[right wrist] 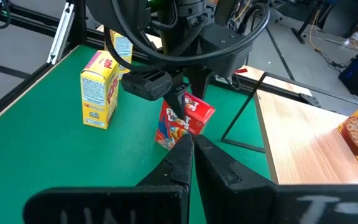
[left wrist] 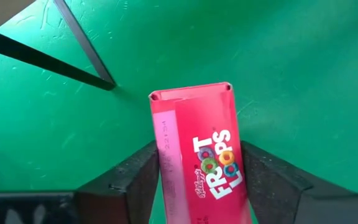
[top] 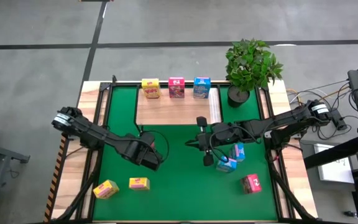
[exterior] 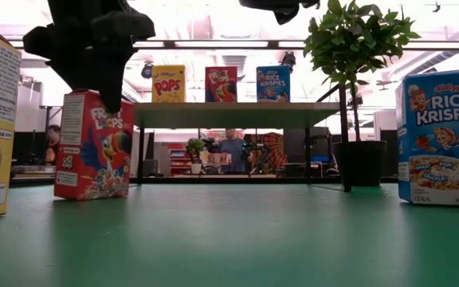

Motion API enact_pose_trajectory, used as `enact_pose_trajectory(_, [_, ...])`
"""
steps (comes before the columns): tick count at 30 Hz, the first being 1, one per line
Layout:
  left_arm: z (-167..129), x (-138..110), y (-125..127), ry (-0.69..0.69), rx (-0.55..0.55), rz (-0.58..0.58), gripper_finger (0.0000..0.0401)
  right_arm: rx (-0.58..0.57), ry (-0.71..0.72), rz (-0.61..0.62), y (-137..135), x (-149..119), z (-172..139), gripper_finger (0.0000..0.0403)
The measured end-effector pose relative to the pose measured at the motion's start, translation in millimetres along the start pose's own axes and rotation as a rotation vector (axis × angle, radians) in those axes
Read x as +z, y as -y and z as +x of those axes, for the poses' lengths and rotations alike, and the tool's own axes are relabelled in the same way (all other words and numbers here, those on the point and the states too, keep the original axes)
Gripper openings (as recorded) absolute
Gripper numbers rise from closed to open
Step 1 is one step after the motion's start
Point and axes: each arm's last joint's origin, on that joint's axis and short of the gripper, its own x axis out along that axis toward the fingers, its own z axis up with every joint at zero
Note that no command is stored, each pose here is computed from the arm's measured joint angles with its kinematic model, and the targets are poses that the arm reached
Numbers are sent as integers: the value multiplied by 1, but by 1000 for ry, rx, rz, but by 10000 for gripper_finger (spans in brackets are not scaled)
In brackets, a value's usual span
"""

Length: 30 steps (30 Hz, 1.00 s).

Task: Stack cereal on shelf
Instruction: Put the top red cereal box on the shelf aligned with the other red cereal box

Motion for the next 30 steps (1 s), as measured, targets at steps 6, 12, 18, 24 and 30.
enact_pose_trajectory(6, [-3, -1, 1, 0, -11, 30, 167, 2, -10, 8, 0, -1, 0, 9])
enact_pose_trajectory(12, [-33, 10, 12, 23, -113, 202, 158, 8, -37, 4, -1, -4, 0, 9])
enact_pose_trajectory(18, [-87, 31, 16, 68, -238, 389, 157, 16, -71, 4, -1, -6, -2, 9])
enact_pose_trajectory(24, [-135, 54, 2, 141, -288, 561, 157, 40, -109, 5, -4, -9, -5, 9])
enact_pose_trajectory(30, [-159, 87, -9, 269, -324, 705, 157, 48, -126, 31, -6, -10, -7, 9])
